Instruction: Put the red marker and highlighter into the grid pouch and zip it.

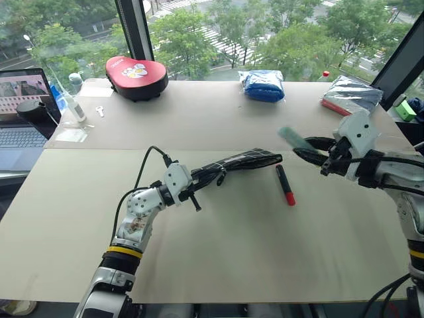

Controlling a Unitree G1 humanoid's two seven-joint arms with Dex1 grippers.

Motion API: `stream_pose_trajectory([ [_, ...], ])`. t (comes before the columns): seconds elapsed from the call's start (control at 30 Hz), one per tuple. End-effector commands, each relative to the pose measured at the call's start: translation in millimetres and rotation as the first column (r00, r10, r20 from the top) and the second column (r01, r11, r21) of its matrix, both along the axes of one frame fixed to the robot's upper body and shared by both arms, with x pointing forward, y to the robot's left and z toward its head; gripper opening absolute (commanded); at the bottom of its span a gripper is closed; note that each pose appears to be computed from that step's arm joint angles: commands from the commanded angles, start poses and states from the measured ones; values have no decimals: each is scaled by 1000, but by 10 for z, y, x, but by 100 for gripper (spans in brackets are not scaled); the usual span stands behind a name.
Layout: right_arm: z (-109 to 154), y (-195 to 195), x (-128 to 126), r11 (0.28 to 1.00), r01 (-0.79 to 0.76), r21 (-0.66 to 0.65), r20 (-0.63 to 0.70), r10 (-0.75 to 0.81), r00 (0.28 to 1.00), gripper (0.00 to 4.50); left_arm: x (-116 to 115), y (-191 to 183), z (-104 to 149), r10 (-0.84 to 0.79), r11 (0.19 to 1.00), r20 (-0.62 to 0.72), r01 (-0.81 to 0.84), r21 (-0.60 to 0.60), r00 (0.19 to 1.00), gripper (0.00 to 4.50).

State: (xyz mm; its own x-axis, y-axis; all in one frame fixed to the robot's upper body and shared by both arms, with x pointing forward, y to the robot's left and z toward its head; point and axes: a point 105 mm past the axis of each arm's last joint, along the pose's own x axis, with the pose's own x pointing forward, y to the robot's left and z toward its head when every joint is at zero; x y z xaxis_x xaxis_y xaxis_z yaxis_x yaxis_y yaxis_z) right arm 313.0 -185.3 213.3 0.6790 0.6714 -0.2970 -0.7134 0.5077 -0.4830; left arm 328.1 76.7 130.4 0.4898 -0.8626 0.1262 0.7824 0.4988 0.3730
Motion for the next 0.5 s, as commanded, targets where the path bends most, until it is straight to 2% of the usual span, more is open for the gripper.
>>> stream_pose_trajectory([
  [0.03, 0, 30, -49, 992, -63, -105, 22, 66, 998, 103, -26, 5, 78, -2, 1000, 33, 2, -24, 999, 0],
  [0.17, -126, 53, -30, 981, -85, -175, -1, 86, 996, 103, -54, -6, 44, -3, 1000, 31, 4, -20, 1000, 0],
  [0.5, -343, 139, 34, 968, -118, -222, -37, 113, 993, 103, -67, -36, 37, -5, 1000, 37, 6, -15, 999, 0],
])
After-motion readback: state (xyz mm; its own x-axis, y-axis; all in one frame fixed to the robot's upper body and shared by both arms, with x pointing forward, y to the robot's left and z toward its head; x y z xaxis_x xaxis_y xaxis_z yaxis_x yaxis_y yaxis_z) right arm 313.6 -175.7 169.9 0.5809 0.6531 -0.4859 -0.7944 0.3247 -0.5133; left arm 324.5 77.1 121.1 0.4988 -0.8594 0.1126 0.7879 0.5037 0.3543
